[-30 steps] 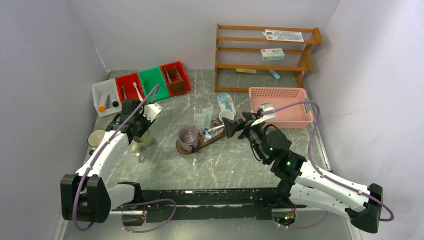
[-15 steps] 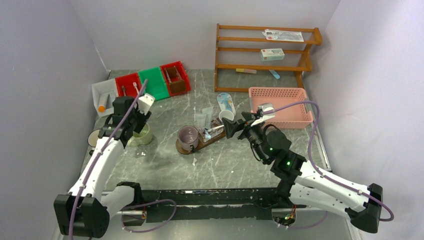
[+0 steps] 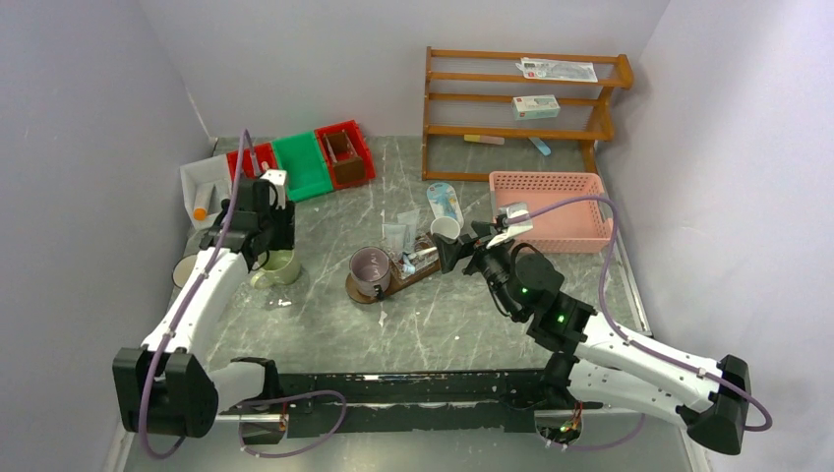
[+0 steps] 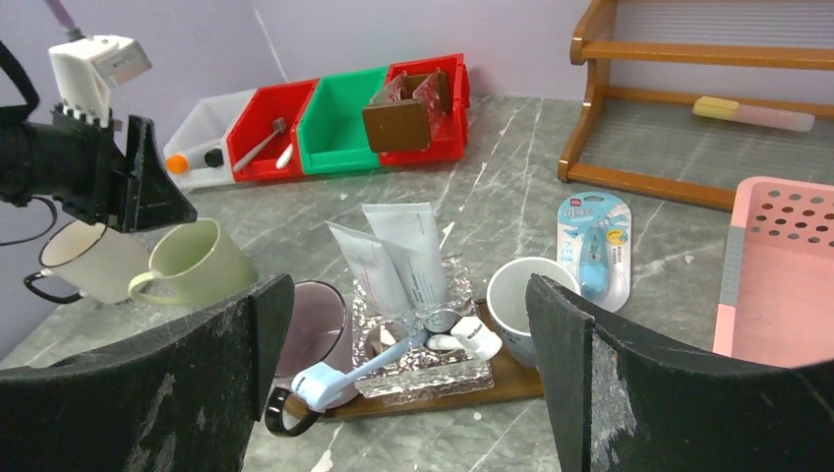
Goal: Prepare toiletry sets of a toothbrush and toothpaste on the tray
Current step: Place the cup on the tray.
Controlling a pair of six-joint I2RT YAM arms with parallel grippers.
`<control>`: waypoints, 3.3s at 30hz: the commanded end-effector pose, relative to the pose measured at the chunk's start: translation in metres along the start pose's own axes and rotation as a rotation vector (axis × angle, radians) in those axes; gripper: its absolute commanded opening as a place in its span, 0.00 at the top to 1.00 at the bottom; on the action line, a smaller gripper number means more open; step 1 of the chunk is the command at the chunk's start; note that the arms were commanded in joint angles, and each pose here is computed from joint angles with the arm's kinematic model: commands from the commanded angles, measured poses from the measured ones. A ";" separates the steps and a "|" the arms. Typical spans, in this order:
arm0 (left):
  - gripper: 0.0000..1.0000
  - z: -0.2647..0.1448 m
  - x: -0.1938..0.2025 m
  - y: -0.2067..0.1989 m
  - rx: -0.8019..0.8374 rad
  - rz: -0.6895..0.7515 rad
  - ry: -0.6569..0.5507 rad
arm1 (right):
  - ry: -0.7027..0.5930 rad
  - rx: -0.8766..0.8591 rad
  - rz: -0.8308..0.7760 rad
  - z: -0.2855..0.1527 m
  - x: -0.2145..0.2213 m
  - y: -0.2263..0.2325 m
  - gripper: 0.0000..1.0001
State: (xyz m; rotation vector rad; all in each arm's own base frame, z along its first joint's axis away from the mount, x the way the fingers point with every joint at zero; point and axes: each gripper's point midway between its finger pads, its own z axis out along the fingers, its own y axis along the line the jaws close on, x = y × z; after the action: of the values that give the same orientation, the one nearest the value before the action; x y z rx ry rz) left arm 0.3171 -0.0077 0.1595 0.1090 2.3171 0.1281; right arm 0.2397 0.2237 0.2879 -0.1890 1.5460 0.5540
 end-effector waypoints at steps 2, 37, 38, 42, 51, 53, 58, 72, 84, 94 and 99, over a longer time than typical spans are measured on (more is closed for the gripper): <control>0.44 0.023 0.023 -0.016 0.014 -0.222 0.078 | -0.013 0.027 0.000 0.002 -0.003 -0.004 0.07; 0.95 0.035 0.075 0.005 -0.416 -0.687 0.270 | 0.001 0.052 -0.026 0.005 0.006 -0.008 0.07; 0.95 0.037 0.077 0.005 -0.437 -0.689 0.280 | 0.002 0.054 -0.026 0.005 0.006 -0.009 0.07; 0.95 0.042 0.080 0.004 -0.507 -0.713 0.297 | 0.001 0.055 -0.027 0.005 0.005 -0.009 0.07; 0.95 0.038 0.076 -0.007 -0.549 -0.767 0.270 | 0.000 0.061 -0.027 0.004 0.003 -0.011 0.07; 0.94 0.034 0.074 -0.005 -0.554 -0.773 0.251 | 0.002 0.057 -0.027 0.004 0.004 -0.010 0.07; 0.87 0.026 0.073 0.000 -0.563 -0.796 0.217 | 0.006 0.052 -0.027 0.005 0.005 -0.008 0.07; 0.86 0.028 0.067 0.005 -0.575 -0.800 0.169 | 0.012 0.053 -0.027 0.006 0.006 -0.008 0.07; 0.62 0.010 0.035 0.011 -0.544 -0.804 0.100 | 0.015 0.053 -0.030 0.008 0.007 -0.007 0.07; 0.42 0.005 -0.012 0.003 -0.418 -0.777 0.030 | 0.017 0.071 -0.038 0.008 0.007 -0.010 0.07; 0.27 0.015 -0.038 0.006 -0.349 -0.698 -0.029 | 0.000 0.098 -0.042 0.006 0.004 -0.016 0.06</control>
State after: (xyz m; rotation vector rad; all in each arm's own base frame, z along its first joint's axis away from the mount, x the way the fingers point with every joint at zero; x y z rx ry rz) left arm 0.3288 -0.0028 0.1571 -0.9834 2.1692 0.2358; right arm 0.2486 0.2238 0.2693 -0.1954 1.5938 0.4736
